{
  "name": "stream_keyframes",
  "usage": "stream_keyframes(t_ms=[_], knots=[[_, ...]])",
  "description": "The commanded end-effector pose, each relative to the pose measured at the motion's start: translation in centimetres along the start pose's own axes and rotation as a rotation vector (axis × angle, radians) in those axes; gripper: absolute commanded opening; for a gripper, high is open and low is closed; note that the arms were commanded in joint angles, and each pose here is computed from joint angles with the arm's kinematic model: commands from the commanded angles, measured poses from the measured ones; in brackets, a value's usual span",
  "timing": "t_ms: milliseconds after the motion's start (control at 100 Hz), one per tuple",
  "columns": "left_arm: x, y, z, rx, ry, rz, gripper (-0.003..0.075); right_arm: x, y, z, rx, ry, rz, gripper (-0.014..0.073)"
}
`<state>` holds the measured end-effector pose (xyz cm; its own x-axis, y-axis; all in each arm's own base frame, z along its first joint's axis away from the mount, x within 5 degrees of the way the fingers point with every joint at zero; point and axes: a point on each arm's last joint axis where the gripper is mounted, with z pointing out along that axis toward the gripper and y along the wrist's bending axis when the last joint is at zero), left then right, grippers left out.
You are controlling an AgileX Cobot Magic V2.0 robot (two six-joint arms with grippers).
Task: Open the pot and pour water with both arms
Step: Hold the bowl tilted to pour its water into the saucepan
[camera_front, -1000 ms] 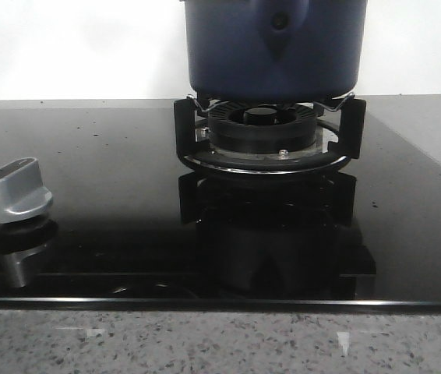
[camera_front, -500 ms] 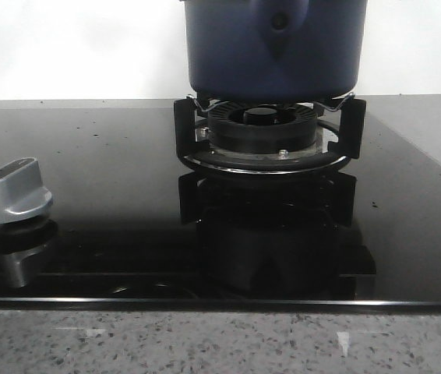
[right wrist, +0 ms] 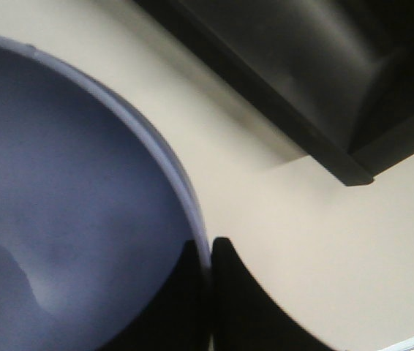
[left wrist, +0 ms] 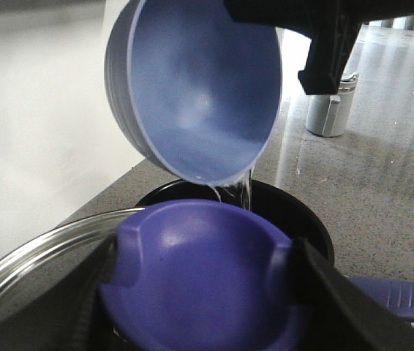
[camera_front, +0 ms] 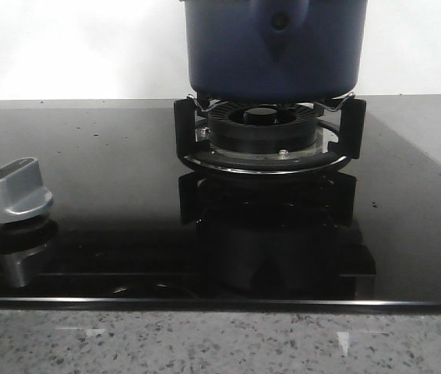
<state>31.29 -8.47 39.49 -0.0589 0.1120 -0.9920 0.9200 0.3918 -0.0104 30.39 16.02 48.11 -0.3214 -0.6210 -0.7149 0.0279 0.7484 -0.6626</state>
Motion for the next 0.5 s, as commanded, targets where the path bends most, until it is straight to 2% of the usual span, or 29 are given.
stream_keyframes(t_ms=[0, 490], knots=[[-3.3, -1.4, -1.0, -0.003, -0.128, 0.03, 0.0284, -1.0, -3.0, -1.9, 0.114, -0.098, 0.002, -0.0062], [-3.3, -1.4, -1.0, 0.001, -0.128, 0.031, 0.0284, -1.9, -3.7, -3.3, 0.279, -0.156, -0.1, -0.0062]])
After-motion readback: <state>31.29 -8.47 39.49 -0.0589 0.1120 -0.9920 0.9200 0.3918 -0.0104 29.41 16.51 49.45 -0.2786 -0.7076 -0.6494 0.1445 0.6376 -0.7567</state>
